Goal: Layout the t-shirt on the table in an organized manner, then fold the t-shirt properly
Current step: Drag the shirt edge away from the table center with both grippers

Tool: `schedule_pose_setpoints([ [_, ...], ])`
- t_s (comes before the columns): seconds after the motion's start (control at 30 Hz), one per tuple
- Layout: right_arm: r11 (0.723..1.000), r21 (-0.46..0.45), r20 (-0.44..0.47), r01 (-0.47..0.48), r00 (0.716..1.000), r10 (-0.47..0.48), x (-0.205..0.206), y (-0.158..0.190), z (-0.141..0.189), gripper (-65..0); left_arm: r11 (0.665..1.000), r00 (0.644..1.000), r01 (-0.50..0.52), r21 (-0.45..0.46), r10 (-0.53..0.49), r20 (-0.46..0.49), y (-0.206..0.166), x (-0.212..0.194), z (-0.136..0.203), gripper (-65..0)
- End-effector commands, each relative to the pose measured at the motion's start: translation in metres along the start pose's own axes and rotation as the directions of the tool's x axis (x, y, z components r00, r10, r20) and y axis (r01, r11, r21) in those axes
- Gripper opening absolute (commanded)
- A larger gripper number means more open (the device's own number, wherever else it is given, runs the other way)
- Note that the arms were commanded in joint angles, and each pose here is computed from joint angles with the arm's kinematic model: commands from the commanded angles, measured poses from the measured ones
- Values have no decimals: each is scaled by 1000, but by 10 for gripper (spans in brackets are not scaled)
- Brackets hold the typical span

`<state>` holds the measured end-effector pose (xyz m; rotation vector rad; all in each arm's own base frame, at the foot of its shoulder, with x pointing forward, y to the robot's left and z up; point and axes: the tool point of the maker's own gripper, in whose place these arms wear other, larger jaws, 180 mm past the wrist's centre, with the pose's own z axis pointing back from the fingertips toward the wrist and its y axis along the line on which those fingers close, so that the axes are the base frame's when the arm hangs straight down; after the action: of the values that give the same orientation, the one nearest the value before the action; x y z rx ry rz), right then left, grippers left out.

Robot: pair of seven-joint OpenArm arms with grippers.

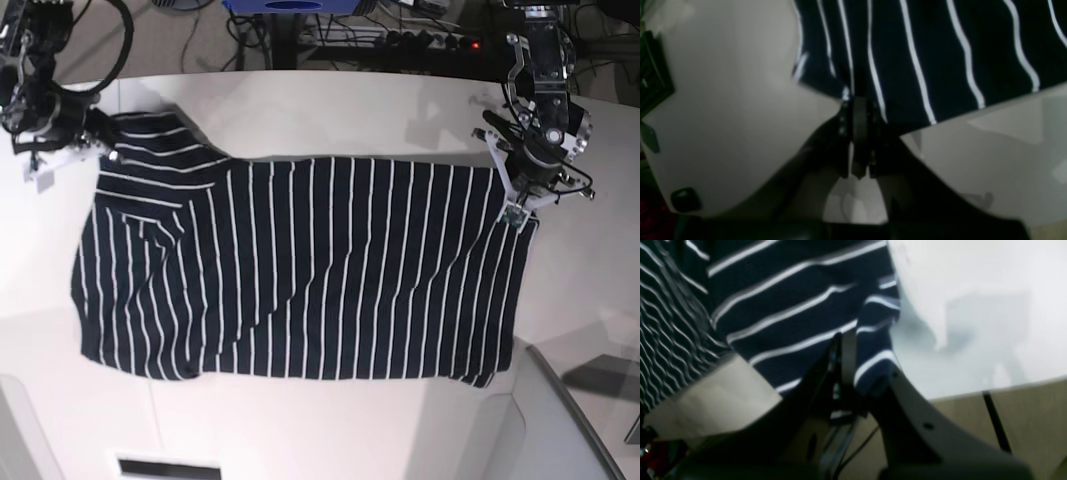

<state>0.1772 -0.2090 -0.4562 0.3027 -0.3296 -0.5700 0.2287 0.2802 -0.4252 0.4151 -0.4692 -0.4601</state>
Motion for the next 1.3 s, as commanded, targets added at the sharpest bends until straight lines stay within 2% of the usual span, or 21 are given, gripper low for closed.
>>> schedule_pose_setpoints([
  [0.0, 1000, 7, 20, -9, 1000, 9, 4, 1, 4, -650, 999, 1000, 8, 32, -9, 8, 9, 1, 4, -650],
  [0.13, 1000, 1, 13, 13, 1000, -13, -7, -2, 7, -650, 1000, 1000, 20, 12, -20, -22, 1, -14, 4, -650],
  [0.27, 995, -27, 63, 92, 994, -90, -1, -22, 13, -650, 999, 999, 32, -8, -32, -36, -8, -20, 4, -650],
  [0.37, 993, -38, 88, 111, 990, -107, 4, -29, 18, -650, 996, 996, 78, -43, -80, -35, -21, -19, 1, -650],
  [0.43, 993, -37, 66, 108, 992, -105, 1, -28, 20, -644, 992, 994, 109, -68, -111, -24, -33, -15, 1, -650],
  [0.5, 994, -31, 26, 103, 994, -102, -7, -24, 22, -579, 990, 992, 122, -75, -124, -18, -37, -12, 2, -650],
  [0.57, 995, -21, 2, 96, 995, -96, -11, -19, 26, -459, 990, 992, 125, -71, -126, -9, -36, -8, 3, -650],
  [0.6, 995, -18, 9, 94, 996, -94, -12, -16, 28, -411, 990, 991, 130, -59, -131, -5, -33, -6, 5, -650],
  [0.67, 997, -21, 87, 79, 993, -76, -3, -15, 39, -383, 987, 988, 157, -22, -157, -4, -27, -2, 9, -650],
  [0.7, 997, -30, 150, 71, 987, -66, 6, -17, 49, -387, 984, 984, 178, -2, -178, -14, -23, -4, 11, -629],
  [0.77, 998, -42, 242, 54, 969, -42, 22, -17, 66, -386, 977, 977, 211, 33, -211, -19, -18, -5, 19, -467],
  [0.83, 998, -48, 307, 47, 951, -30, 35, -17, 79, -384, 971, 973, 233, 56, -232, -14, -15, -4, 28, -336],
  [0.9, 999, -39, 352, 34, 936, -18, 49, -12, 82, -384, 969, 971, 236, 78, -238, 8, -10, 2, 36, -253],
  [0.93, 999, -35, 386, 19, 923, -4, 64, -8, 85, -384, 969, 972, 230, 93, -232, 19, -5, 6, 39, -232],
  [1.0, 1000, -16, 404, -9, 914, 15, 84, 1, 79, -384, 971, 979, 198, 134, -204, 29, 10, 11, 43, -230],
  [1.07, 998, 13, 411, -58, 910, 48, 108, 19, 67, -384, 972, 983, 154, 176, -169, 72, 25, 34, 43, -230],
  [1.2, 991, 60, 367, -118, 926, 88, 140, 50, 25, -387, 977, 988, 100, 187, -120, 96, 42, 63, 20, -239],
  [1.23, 991, 68, 349, -119, 933, 88, 144, 54, 12, -396, 983, 990, 93, 160, -108, 92, 37, 70, 6, -268],
  [1.27, 991, 72, 329, -115, 941, 85, 145, 57, -1, -425, 987, 992, 91, 129, -102, 78, 31, 74, -7, -341],
])
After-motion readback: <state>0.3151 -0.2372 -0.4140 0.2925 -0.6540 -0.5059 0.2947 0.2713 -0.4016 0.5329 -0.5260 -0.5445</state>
